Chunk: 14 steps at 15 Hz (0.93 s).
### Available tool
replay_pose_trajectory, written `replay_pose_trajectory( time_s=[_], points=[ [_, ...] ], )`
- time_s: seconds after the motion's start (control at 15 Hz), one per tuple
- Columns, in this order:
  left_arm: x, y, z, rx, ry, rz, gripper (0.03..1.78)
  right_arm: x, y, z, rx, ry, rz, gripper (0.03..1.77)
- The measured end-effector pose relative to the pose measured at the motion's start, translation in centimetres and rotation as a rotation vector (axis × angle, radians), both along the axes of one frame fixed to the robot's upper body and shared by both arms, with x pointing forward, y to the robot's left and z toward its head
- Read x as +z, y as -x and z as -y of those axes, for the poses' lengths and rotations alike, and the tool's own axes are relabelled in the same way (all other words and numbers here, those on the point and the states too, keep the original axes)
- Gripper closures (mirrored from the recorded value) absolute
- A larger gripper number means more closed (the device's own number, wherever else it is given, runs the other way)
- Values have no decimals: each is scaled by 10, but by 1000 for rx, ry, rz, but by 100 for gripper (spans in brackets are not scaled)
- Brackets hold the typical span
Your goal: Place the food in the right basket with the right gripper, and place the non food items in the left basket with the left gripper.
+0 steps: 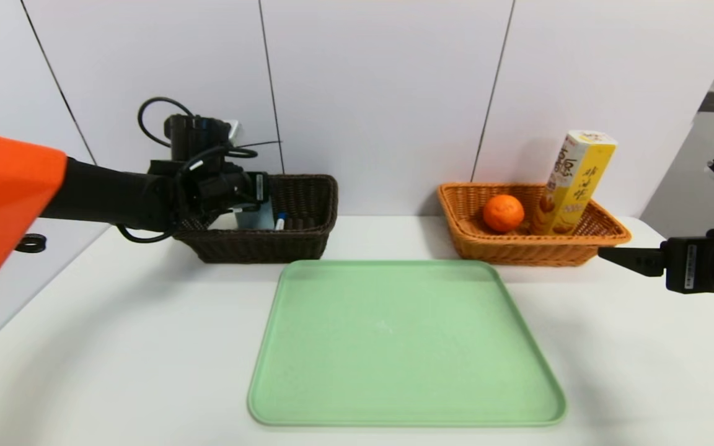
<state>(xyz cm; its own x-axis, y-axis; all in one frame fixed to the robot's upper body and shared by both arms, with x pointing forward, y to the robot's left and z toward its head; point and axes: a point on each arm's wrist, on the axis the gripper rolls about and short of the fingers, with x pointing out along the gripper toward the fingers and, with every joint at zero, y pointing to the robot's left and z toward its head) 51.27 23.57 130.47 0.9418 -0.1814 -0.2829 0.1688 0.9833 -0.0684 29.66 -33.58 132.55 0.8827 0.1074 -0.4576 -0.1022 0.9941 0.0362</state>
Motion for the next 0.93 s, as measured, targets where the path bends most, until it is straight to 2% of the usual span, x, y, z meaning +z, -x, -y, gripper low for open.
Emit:
replay_pose_trajectory(
  time_s=[0.27,0.4,0.6,0.93],
  points=[
    [73,46,-10,-10,-1,134,19,3,0,1,-27,-41,-1,9],
    [103,86,-19,-13,-9,140,17,3,1,5,-54,-52,5,9],
    [122,152,-35,18,-21,101,15,2,9,11,-88,-49,10,9],
    [127,249,-71,202,-3,163,14,-8,60,10,-95,-53,53,9]
  ],
)
